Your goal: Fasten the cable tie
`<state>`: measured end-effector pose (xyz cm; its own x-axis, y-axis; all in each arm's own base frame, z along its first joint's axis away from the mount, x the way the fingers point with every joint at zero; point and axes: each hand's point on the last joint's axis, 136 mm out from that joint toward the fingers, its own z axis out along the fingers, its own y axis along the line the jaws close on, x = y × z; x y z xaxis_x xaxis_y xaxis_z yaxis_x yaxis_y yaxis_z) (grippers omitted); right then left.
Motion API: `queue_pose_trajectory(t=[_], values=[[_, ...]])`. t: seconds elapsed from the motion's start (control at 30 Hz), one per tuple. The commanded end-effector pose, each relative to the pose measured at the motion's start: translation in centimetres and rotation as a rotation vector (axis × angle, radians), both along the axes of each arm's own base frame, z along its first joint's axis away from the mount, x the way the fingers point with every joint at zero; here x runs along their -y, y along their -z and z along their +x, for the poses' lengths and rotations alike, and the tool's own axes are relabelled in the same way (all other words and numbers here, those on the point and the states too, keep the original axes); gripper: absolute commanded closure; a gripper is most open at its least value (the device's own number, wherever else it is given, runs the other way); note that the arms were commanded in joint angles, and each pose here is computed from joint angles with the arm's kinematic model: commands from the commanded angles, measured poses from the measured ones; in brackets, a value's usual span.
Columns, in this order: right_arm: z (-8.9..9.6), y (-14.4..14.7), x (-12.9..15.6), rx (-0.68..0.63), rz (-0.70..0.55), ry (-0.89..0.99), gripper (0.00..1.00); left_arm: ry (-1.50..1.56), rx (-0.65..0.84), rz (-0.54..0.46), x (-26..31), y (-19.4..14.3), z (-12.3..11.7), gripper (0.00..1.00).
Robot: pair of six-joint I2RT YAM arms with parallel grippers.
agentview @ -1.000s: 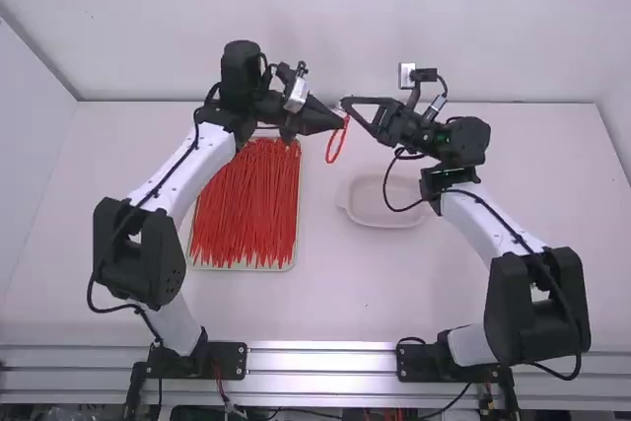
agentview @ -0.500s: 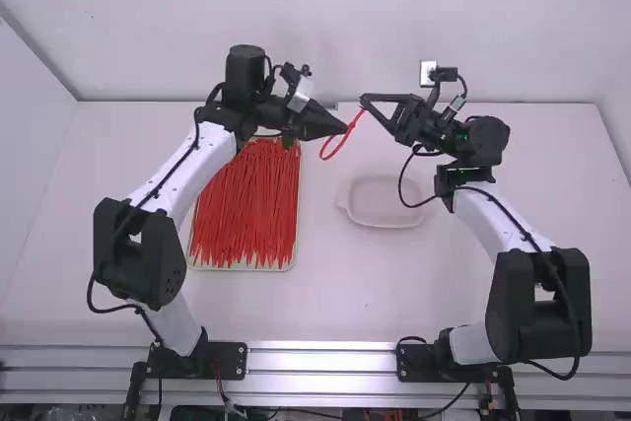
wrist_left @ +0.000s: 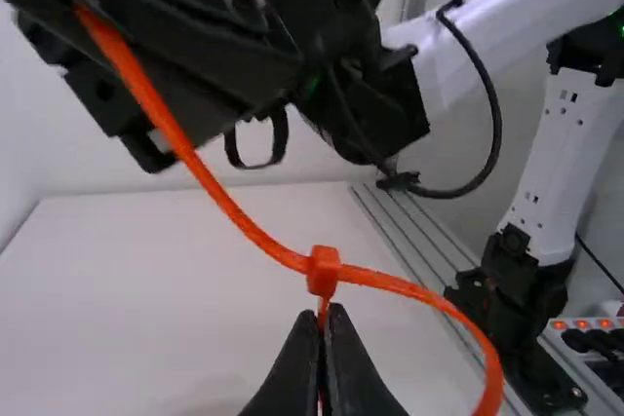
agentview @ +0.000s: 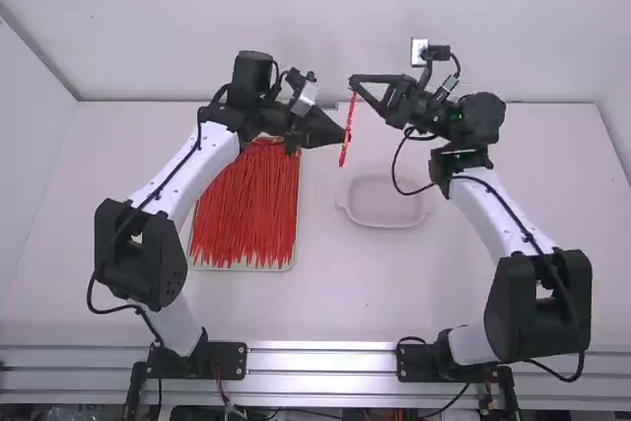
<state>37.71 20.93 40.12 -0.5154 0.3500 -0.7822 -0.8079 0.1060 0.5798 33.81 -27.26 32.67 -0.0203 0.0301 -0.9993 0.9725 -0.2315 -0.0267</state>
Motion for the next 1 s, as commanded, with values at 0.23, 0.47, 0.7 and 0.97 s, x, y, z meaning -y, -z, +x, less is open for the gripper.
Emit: queue_pose_trajectory(t=[0.23, 0.47, 0.7, 0.97], values=[[1.0, -6.8, -0.8, 0.163, 0.005, 0.107, 1.0, 0.079, 0.004, -0.026, 1.1, 0.5, -2.1, 0.98], [1.1, -7.9, -0.5, 0.181, 0.02, 0.129, 1.0, 0.079, -0.016, -0.021, 1.1, 0.6, -2.2, 0.99], [1.5, -8.9, 1.0, 0.178, 0.032, 0.152, 1.0, 0.078, -0.019, -0.02, 1.1, 1.3, -2.2, 0.99], [0.4, -8.1, 0.3, 0.182, -0.011, 0.071, 0.97, 0.067, -0.005, -0.024, 0.7, 1.5, -1.8, 0.98]])
